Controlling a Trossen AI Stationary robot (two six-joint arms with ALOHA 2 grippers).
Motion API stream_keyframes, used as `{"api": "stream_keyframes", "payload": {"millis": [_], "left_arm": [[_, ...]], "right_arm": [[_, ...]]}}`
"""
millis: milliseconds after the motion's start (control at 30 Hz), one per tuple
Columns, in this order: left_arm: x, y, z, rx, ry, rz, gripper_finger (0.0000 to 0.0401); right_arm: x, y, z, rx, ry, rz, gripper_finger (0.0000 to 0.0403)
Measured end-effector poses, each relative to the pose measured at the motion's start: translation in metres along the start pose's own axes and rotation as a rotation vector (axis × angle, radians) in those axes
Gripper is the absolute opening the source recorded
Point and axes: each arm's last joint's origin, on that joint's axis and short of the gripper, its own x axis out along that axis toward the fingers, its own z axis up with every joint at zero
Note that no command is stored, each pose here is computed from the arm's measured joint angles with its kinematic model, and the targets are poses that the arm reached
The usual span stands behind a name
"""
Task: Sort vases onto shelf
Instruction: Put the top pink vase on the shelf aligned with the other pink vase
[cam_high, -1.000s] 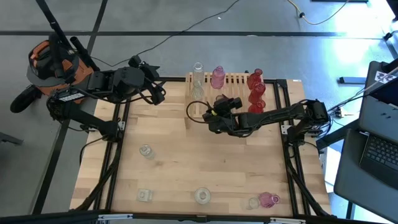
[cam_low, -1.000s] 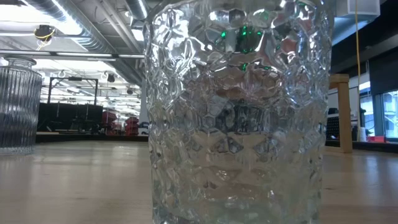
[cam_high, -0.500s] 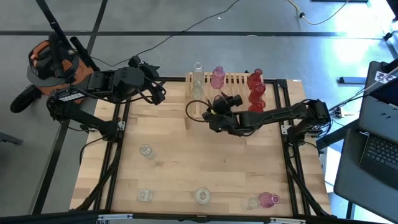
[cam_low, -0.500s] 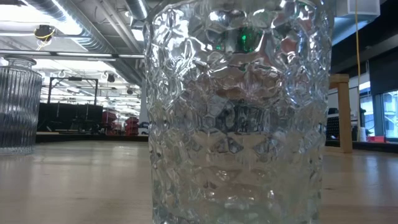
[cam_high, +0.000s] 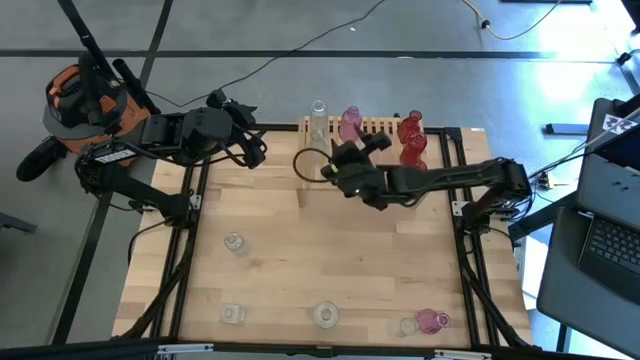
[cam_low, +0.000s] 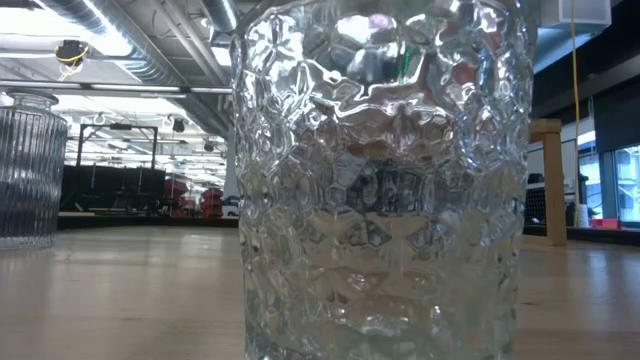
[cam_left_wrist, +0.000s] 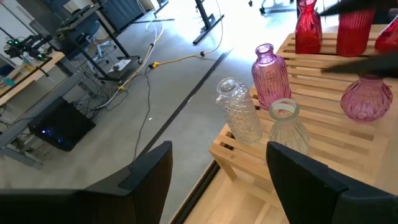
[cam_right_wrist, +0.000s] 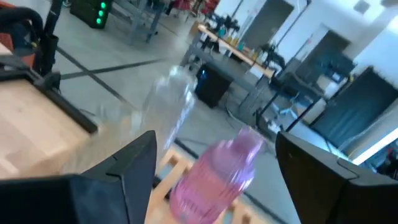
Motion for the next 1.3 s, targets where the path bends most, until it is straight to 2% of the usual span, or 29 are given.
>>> {"api": "stream_keyframes", "payload": {"millis": [167, 300, 533, 733, 933, 1300], "left_arm": [[0.0, 0.0, 0.0, -0.001, 0.0, 0.0, 0.025], [0.0, 0.0, 0.0, -0.002, 0.0, -0.001, 0.025], [0.001, -0.001, 0.0, 0.001, 0.002, 0.0, 0.025], [0.005, -0.005, 0.002, 0.003, 0.002, -0.017, 0.025], [0.008, -0.009, 0.002, 0.011, 0.01, -0.049, 0.025], [0.009, -0.009, 0.001, 0.017, 0.015, -0.049, 0.025]], "right_arm": [[-0.025, -0.019, 0.047, -0.073, -0.085, 0.113, 0.0275], [-0.054, -0.03, 0.058, -0.15, -0.076, 0.188, 0.0262], [-0.09, -0.034, 0.025, -0.112, 0.142, 0.387, 0.0181], [-0.11, -0.022, -0.006, -0.093, 0.235, 0.388, 0.0105], [-0.108, -0.004, -0.041, -0.02, 0.329, 0.367, 0.0016], [-0.079, 0.021, -0.076, 0.087, 0.402, 0.364, 0.0004]]}}
